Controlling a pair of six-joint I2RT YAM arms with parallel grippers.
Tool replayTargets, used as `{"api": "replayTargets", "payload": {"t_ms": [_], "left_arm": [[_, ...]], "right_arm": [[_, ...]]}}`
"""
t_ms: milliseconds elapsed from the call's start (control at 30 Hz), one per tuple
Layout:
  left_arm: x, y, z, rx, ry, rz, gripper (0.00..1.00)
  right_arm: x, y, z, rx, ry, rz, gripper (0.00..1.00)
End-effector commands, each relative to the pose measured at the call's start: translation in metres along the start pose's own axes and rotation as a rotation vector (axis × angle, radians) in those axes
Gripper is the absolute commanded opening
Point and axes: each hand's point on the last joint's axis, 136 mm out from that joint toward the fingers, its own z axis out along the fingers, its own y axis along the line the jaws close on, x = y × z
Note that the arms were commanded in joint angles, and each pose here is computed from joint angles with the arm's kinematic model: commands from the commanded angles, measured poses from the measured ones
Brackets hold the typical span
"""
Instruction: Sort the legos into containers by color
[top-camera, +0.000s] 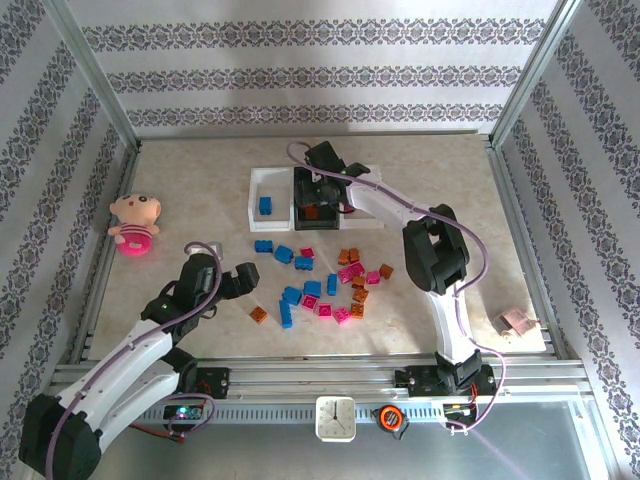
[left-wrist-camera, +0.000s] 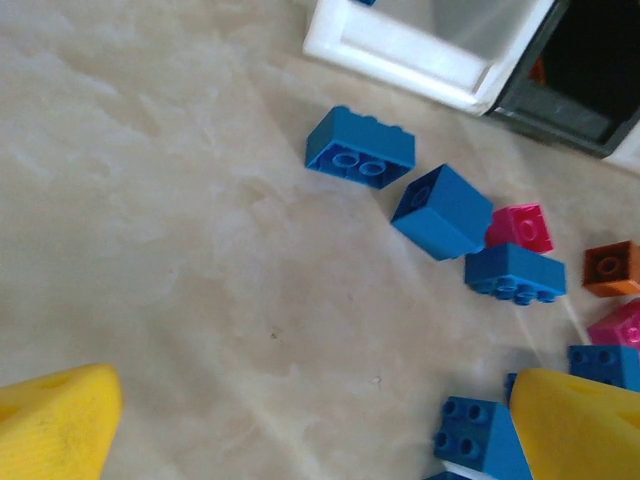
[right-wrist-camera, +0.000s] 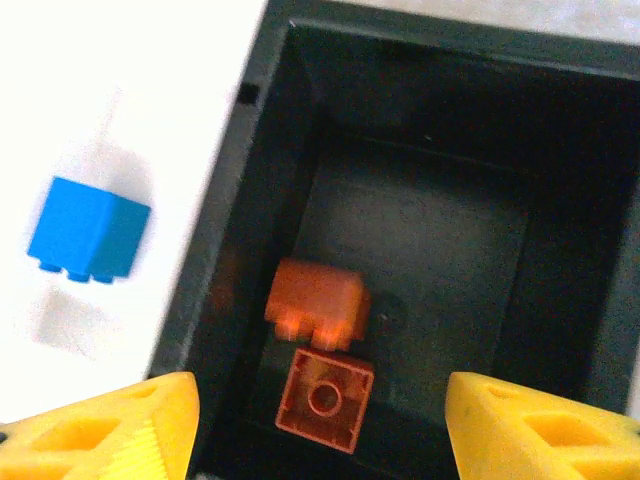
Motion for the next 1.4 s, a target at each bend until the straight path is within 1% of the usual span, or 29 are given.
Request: {"api": "replayTargets", "payload": {"t_ms": [0, 67, 167, 233, 333, 433, 500, 567, 667, 967, 1067, 1233, 1300, 1367], "left_arm": [[-0.011, -0.014, 0.009, 0.024, 0.001, 0.029, 0.99], [-0.013, -0.02, 0.022, 0.019, 0.03, 0.046, 0.99], [-0.016, -0.028, 0.048, -0.001, 0.088, 0.085, 0.92], [-0.019, -0.031, 0.065, -0.022, 0.113, 0.11, 0.91], [-0.029, -0.03, 0.084, -0.078, 0.096, 0.15, 0.91], [-0.043, -0.031, 0.096, -0.111, 0.047, 0.174, 0.92], [-0.052, -0.029, 0.102, -0.144, 0.02, 0.194, 0.91], [-0.058, -0.027, 0.108, -0.173, 0.002, 0.213, 0.88], [-0.062, -0.029, 0.119, -0.182, 0.006, 0.237, 0.85], [-0.05, -0.023, 0.147, -0.208, 0.054, 0.253, 0.81], [-0.047, -0.023, 0.154, -0.197, 0.061, 0.258, 0.75], [-0.039, -0.022, 0.152, -0.184, 0.079, 0.251, 0.62], [-0.034, -0.016, 0.149, -0.197, 0.091, 0.246, 0.62], [-0.028, -0.012, 0.147, -0.204, 0.108, 0.241, 0.67]], "right_arm": [[-0.01, 0.004, -0.046, -0.05, -0.078, 0.033, 0.67], [0.004, 0.0, -0.056, -0.061, -0.071, 0.04, 0.67], [0.026, -0.007, -0.07, -0.068, -0.065, 0.053, 0.67], [0.038, -0.014, -0.079, -0.07, -0.065, 0.066, 0.67], [0.054, -0.024, -0.09, -0.074, -0.062, 0.09, 0.67], [0.063, -0.032, -0.101, -0.078, -0.076, 0.111, 0.67], [0.066, -0.038, -0.106, -0.08, -0.081, 0.124, 0.67], [0.069, -0.039, -0.11, -0.089, -0.083, 0.131, 0.67], [0.071, -0.041, -0.115, -0.092, -0.091, 0.134, 0.67], [0.073, -0.047, -0.126, -0.097, -0.112, 0.144, 0.67], [0.072, -0.046, -0.131, -0.1, -0.123, 0.142, 0.67], [0.07, -0.051, -0.137, -0.091, -0.135, 0.147, 0.67], [0.071, -0.053, -0.136, -0.089, -0.133, 0.151, 0.67], [0.072, -0.054, -0.135, -0.092, -0.132, 0.156, 0.67]]}}
